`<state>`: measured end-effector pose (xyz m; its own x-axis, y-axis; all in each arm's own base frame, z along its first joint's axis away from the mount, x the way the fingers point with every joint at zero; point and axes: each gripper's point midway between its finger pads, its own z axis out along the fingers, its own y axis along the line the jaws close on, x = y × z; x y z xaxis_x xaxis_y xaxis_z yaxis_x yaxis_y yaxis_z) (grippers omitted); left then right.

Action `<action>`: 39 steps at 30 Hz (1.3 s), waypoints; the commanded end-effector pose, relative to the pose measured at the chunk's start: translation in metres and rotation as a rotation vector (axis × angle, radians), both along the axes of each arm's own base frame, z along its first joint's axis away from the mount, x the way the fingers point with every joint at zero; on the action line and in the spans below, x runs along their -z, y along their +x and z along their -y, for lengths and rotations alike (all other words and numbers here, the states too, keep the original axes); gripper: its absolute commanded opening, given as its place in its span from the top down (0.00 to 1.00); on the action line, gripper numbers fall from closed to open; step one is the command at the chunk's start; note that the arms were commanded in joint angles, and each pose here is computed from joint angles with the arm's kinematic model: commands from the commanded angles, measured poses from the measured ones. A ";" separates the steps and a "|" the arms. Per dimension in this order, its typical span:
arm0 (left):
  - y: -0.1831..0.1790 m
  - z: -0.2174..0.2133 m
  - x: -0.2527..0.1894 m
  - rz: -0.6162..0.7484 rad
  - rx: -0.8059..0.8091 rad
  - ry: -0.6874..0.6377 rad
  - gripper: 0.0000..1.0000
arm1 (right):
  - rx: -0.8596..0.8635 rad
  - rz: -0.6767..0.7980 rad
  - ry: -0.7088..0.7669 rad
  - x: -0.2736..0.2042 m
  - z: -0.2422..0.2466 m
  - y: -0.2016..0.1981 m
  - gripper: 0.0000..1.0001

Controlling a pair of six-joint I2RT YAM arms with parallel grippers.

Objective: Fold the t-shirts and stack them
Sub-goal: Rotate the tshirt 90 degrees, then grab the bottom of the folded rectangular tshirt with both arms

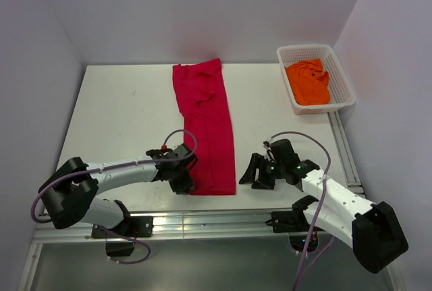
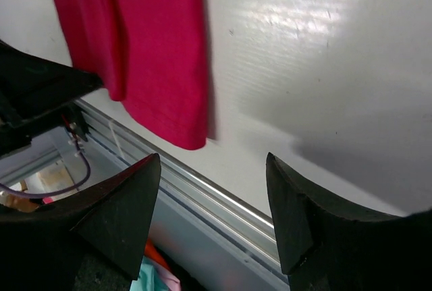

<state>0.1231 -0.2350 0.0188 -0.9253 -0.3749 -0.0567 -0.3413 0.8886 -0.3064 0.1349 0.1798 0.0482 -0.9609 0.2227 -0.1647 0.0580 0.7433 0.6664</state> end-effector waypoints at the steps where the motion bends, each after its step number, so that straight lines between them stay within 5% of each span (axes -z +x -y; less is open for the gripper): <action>1: 0.006 0.003 -0.007 0.020 -0.003 0.012 0.73 | -0.024 0.023 0.022 0.003 -0.013 0.000 0.29; 5: 0.006 0.003 -0.006 0.015 0.003 0.022 0.81 | -0.041 0.019 0.008 0.009 -0.025 -0.006 0.30; 18: 0.002 -0.002 0.000 0.002 0.021 0.047 0.85 | -0.105 0.012 -0.026 0.028 -0.045 -0.010 0.37; 25: 0.001 -0.003 -0.003 -0.002 0.033 0.059 0.89 | -0.118 0.026 -0.049 0.028 -0.047 -0.007 0.84; 30: 0.008 -0.006 -0.017 0.035 0.009 0.065 1.00 | -0.098 0.063 -0.076 0.020 -0.040 -0.004 0.90; 39: 0.013 -0.010 -0.078 0.126 -0.042 -0.004 1.00 | -0.066 0.153 -0.045 -0.045 -0.036 0.002 1.00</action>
